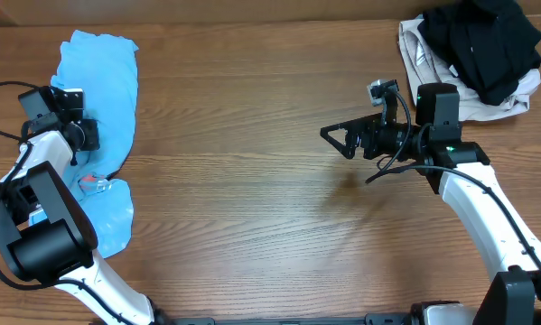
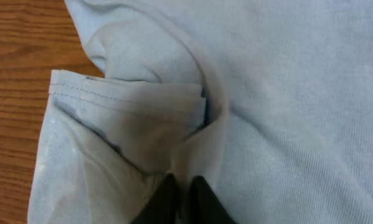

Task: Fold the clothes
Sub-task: 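Reach the left gripper to the blue T-shirt and pinch its edge, then lift the blue T-shirt with the left gripper toward the right gripper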

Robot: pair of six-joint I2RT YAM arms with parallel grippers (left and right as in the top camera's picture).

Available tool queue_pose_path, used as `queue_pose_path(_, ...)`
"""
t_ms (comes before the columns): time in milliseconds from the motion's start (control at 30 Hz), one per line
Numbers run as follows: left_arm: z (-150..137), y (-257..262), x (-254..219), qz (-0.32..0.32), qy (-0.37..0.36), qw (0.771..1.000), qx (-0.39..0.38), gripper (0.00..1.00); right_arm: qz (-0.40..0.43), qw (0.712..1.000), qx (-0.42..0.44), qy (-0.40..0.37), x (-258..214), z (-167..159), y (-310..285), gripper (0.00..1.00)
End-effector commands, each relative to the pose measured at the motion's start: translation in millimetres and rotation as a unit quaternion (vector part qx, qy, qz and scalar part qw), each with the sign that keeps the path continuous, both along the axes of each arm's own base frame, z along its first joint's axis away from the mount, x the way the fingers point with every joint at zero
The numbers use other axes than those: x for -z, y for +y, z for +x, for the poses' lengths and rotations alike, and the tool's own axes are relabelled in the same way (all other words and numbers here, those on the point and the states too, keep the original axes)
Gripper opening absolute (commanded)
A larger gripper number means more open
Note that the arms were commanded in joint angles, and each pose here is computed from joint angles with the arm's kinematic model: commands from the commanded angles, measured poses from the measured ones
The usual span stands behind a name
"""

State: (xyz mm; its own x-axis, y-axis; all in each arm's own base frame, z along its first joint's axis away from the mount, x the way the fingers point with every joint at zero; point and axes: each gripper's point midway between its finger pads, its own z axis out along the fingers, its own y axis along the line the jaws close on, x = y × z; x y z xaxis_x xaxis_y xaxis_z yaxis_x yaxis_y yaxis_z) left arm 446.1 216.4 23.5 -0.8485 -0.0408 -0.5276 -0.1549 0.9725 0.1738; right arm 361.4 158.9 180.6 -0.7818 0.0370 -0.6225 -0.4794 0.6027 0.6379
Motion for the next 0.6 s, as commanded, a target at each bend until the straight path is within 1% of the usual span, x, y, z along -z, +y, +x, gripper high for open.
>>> queue_pose_path(0,8,-2,-3,-0.002,-0.010,1.000,0.000,0.04,-0.001,1.000,-0.001,-0.016,-10,5,2,1.00)
queue_pose_path(133,10,-1,-5,-0.016,-0.020,0.999,-0.022,0.04,-0.002,1.000,0.001,-0.017,-10,6,2,1.00)
queue_pose_path(200,12,0,-13,-0.030,-0.032,0.998,-0.048,0.04,-0.005,1.000,0.004,-0.018,-9,7,1,1.00)
queue_pose_path(267,16,1,-31,-0.052,-0.051,0.994,-0.085,0.04,-0.005,1.000,0.005,-0.018,-9,7,1,1.00)
queue_pose_path(333,20,1,-59,-0.078,-0.078,0.986,-0.127,0.04,-0.005,1.000,0.005,-0.018,-9,7,1,1.00)
queue_pose_path(400,28,-6,-97,-0.106,-0.110,0.979,-0.138,0.04,-0.005,1.000,0.005,-0.018,-9,7,1,1.00)
queue_pose_path(467,36,-19,-138,-0.130,-0.143,0.974,-0.118,0.04,-0.005,1.000,0.005,-0.018,-9,7,1,1.00)
queue_pose_path(567,43,-48,-208,-0.150,-0.194,0.967,-0.068,0.04,-0.005,1.000,0.005,-0.016,-9,7,1,1.00)
